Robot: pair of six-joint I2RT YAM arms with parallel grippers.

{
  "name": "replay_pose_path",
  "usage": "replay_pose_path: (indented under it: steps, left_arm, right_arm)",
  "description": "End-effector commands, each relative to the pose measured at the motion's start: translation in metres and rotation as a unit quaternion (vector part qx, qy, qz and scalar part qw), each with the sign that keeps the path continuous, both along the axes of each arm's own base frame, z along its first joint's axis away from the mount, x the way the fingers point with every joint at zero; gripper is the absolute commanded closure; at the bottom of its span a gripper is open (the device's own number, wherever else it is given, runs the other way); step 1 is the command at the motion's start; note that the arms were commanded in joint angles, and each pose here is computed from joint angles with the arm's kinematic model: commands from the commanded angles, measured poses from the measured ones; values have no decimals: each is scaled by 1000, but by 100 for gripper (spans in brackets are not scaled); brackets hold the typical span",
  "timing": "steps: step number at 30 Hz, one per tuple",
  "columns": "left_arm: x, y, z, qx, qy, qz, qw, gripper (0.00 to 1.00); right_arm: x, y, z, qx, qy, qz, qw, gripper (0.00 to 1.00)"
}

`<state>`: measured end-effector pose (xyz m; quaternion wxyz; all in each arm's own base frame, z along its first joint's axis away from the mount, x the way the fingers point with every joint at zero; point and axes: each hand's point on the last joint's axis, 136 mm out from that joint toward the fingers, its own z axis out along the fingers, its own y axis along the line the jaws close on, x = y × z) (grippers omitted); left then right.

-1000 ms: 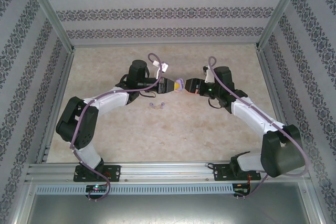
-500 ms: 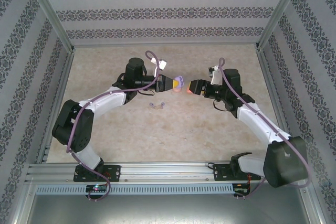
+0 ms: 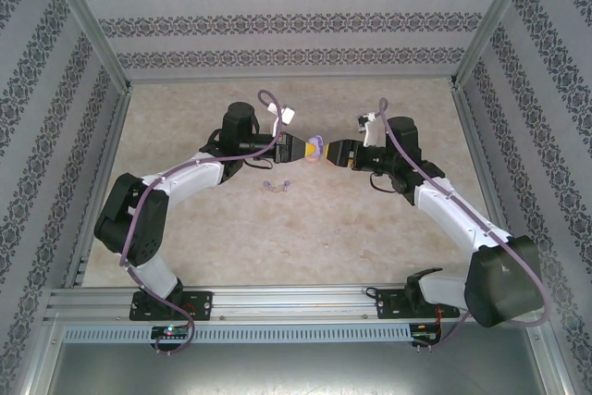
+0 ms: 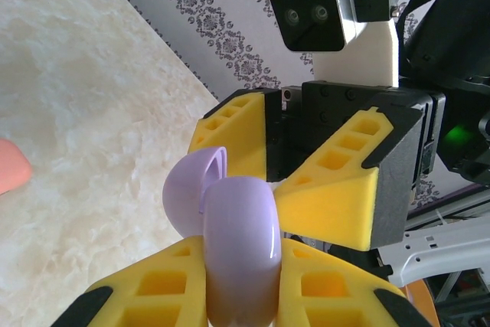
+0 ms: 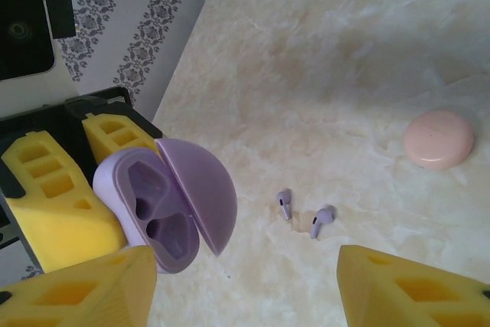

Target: Insert the wireless bluetooth earbuds into the charging case

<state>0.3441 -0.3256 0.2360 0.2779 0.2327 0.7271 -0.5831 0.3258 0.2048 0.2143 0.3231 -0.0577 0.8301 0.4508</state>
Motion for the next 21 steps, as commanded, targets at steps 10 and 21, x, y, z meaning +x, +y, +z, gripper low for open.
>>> replay_pose_path:
  steps: [10,21]
  left_arm:
    - [5,0,29,-29,-38,-12,999,100]
    - [1,-1,26,-29,-36,-22,999,100]
  right_arm:
    - [20,10,-4,-1,-8,0,1000,48]
    - [13,18,14,15,-30,28,999,51]
